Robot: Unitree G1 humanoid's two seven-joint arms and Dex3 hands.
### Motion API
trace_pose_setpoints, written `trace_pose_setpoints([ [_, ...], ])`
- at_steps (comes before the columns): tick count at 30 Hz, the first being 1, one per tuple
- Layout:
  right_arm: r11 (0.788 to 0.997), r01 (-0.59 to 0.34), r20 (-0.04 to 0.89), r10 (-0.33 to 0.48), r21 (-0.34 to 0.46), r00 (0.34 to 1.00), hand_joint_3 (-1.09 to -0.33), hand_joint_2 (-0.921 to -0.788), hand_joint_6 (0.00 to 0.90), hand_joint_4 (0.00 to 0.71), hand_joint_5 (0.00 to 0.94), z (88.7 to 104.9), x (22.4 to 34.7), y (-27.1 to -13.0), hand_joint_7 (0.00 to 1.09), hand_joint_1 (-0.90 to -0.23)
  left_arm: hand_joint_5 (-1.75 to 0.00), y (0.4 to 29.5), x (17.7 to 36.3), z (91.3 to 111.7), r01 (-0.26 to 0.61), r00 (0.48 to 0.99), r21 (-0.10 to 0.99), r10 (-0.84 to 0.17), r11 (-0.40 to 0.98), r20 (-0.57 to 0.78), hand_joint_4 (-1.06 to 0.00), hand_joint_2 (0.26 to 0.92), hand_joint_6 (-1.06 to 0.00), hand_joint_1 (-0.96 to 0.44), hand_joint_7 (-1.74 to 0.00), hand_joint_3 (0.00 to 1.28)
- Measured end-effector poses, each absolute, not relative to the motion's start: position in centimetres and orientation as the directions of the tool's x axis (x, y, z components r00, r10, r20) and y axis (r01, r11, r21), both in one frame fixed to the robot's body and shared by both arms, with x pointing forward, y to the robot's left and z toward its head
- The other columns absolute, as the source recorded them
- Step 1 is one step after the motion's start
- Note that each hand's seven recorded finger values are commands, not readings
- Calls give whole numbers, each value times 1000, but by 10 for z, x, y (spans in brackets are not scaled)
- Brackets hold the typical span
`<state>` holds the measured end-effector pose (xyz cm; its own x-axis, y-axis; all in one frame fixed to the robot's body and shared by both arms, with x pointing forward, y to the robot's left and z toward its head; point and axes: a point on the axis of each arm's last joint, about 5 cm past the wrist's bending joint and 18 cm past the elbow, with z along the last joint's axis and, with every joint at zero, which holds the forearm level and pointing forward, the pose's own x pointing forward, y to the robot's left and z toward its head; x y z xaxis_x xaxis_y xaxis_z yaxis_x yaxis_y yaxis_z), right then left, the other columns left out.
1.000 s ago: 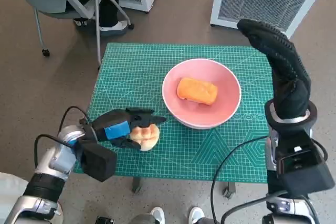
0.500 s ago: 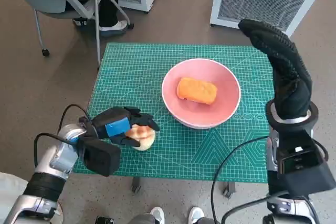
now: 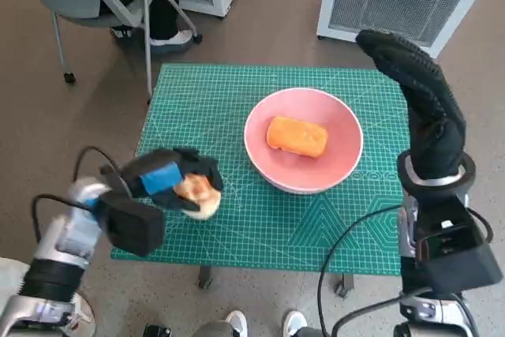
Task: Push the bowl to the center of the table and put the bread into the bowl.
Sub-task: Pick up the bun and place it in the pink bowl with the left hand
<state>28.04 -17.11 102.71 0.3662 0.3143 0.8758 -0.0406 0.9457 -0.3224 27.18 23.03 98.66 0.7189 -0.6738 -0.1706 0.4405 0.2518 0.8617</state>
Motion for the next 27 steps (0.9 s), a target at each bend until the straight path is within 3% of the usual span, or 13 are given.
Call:
trace_pose_setpoints([
  [8, 946, -39, 876, 313, -321, 367, -748, -921, 19, 297, 3, 1027, 280, -171, 702, -608, -1245, 232, 269, 1022, 335, 735, 881, -678, 334, -23, -614, 920, -651, 3, -1142, 90],
  [15, 947, -40, 876, 311, -320, 368, -747, -921, 20, 302, 6, 1027, 280, -171, 700, -602, -1177, 220, 269, 1059, 203, 713, 887, -683, 415, 156, -668, 919, -718, 4, -1083, 36],
  [20, 947, -39, 877, 310, -319, 368, -748, -921, 20, 303, 6, 1026, 280, -171, 700, -603, -1127, 204, 270, 1076, 137, 672, 869, -689, 475, 271, -710, 907, -760, 4, -1045, 23],
  [27, 948, -39, 877, 307, -316, 369, -748, -921, 20, 303, 5, 1026, 280, -171, 700, -606, -1093, 177, 274, 1084, 134, 595, 844, -723, 520, 351, -735, 899, -781, 4, -1030, 16],
])
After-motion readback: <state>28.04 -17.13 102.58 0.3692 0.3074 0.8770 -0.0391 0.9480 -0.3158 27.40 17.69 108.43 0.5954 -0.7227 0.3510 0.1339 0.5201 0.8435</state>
